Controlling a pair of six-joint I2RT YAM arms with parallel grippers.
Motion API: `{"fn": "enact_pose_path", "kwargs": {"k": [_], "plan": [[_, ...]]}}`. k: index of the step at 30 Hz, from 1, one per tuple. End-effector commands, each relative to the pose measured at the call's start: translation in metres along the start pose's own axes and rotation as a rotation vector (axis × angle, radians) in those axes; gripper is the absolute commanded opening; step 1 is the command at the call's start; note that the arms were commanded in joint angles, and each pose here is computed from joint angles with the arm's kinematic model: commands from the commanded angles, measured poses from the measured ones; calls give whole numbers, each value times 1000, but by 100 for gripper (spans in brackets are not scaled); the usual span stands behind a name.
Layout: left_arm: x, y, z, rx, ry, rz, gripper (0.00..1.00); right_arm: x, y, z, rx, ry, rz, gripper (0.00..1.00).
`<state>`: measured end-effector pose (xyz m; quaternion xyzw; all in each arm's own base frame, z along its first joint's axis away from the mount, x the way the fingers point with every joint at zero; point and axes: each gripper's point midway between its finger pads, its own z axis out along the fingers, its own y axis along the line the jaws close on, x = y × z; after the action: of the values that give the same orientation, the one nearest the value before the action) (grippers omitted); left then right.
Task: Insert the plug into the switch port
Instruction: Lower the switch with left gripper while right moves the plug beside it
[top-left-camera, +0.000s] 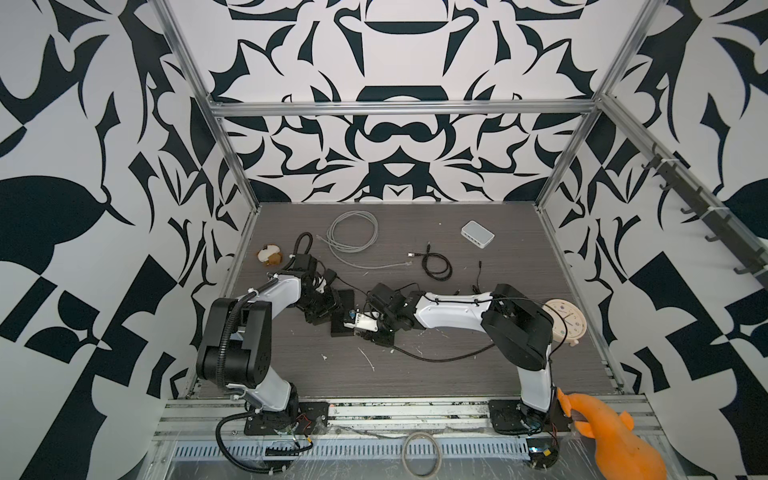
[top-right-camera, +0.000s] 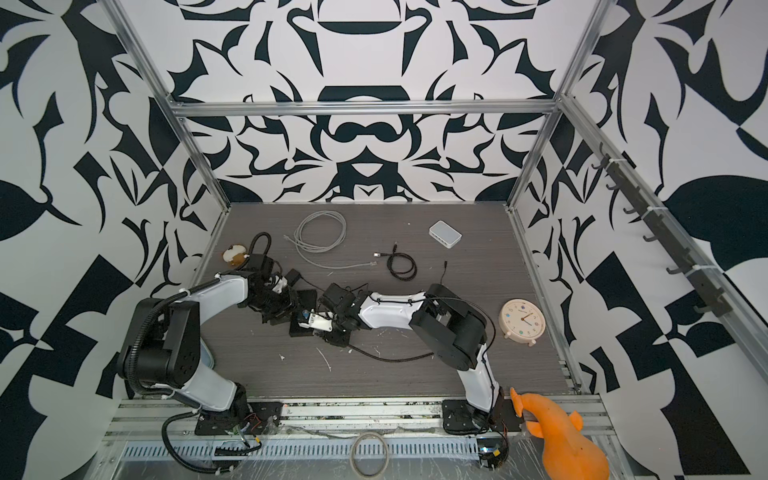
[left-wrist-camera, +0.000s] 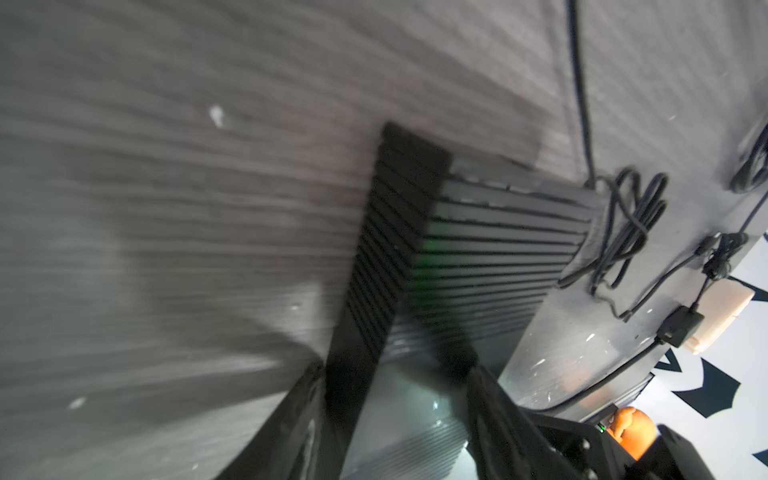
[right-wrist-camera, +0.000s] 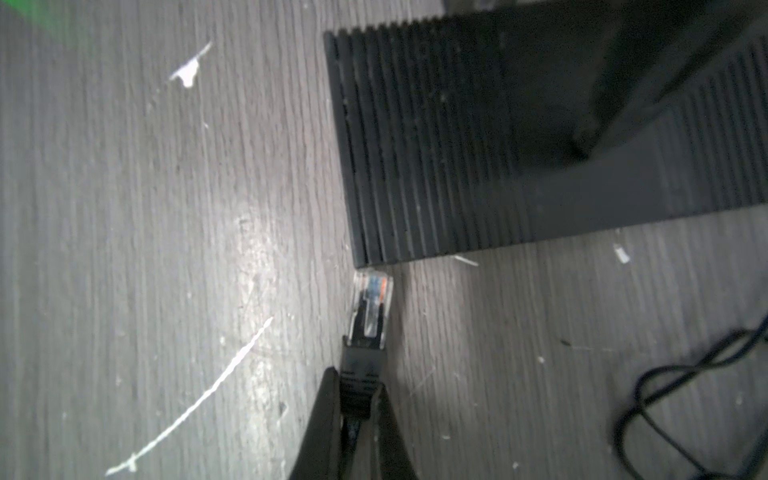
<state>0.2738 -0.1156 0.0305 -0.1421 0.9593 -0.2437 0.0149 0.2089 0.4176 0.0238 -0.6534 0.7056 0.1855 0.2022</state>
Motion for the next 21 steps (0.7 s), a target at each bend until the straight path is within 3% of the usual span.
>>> {"fn": "enact_pose_path", "kwargs": {"k": [1,13,21], "plan": [[2,3,3,-25,30,0,56,-13,-2,-2,33,4,-100,0],[4,1,3,-43,79,29,54,-20,-32,0,273,-7,-152,0],[6,1,1,-45,84,8,54,-19,-29,3,287,-17,-172,0]]}}
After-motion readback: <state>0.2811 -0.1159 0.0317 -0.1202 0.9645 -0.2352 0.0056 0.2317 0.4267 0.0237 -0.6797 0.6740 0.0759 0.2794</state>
